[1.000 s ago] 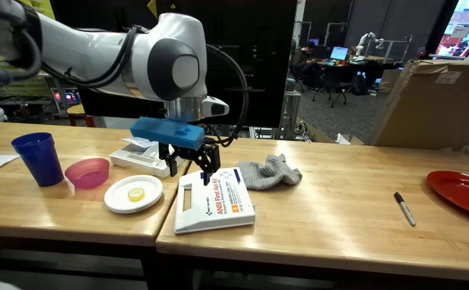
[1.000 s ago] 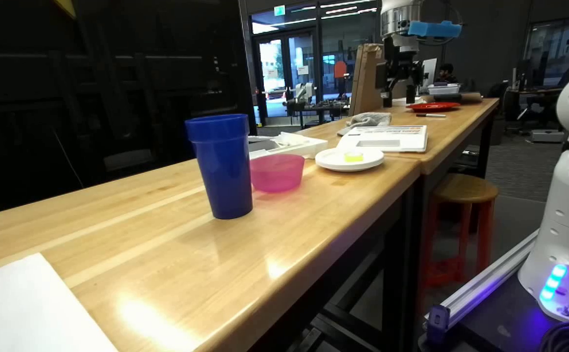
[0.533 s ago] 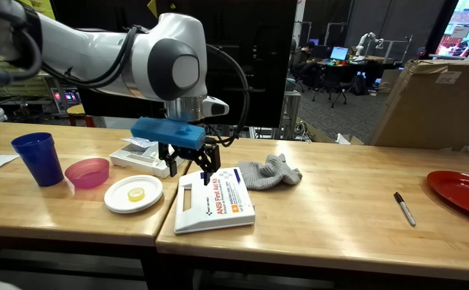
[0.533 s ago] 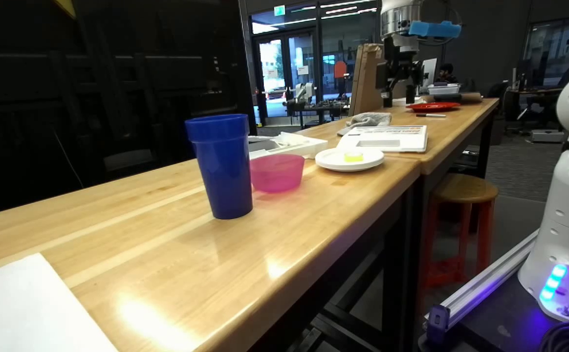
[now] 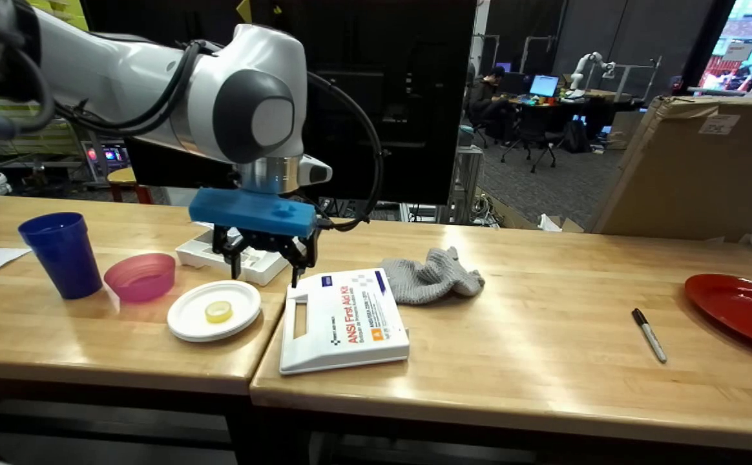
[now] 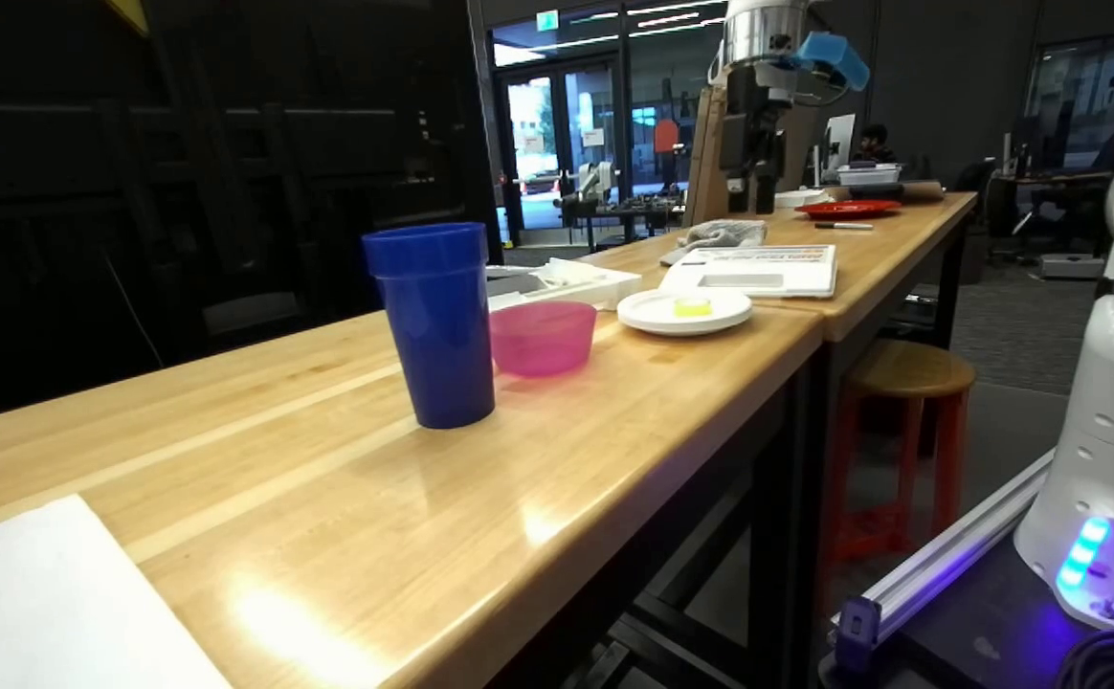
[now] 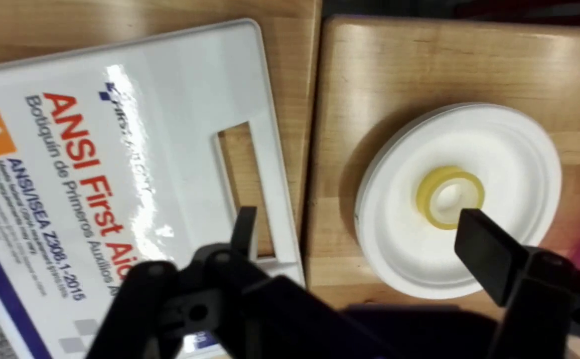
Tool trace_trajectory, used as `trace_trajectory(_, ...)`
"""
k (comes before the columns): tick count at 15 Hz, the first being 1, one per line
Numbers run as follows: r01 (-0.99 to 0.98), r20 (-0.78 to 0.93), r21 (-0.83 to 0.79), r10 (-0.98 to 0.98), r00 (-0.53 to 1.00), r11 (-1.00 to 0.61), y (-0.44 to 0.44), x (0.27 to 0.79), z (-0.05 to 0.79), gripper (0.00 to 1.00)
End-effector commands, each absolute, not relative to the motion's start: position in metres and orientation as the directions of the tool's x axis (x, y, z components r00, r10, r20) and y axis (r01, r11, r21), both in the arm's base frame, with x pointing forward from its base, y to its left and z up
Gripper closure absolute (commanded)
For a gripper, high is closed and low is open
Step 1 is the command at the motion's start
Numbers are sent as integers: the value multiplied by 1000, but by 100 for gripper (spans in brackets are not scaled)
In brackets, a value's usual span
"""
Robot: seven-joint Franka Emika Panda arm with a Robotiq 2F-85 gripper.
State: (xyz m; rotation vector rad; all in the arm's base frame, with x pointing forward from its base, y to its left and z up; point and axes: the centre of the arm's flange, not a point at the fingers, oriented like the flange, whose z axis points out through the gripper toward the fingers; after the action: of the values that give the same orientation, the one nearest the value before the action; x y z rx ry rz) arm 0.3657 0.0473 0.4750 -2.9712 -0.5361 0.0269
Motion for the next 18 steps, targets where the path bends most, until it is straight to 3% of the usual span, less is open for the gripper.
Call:
trace_trajectory(1, 489, 31, -177, 492, 870, -854, 76, 352, 473, 0)
trace_trajectory(18, 732, 36, -220, 745, 666, -645, 167, 327, 463, 0)
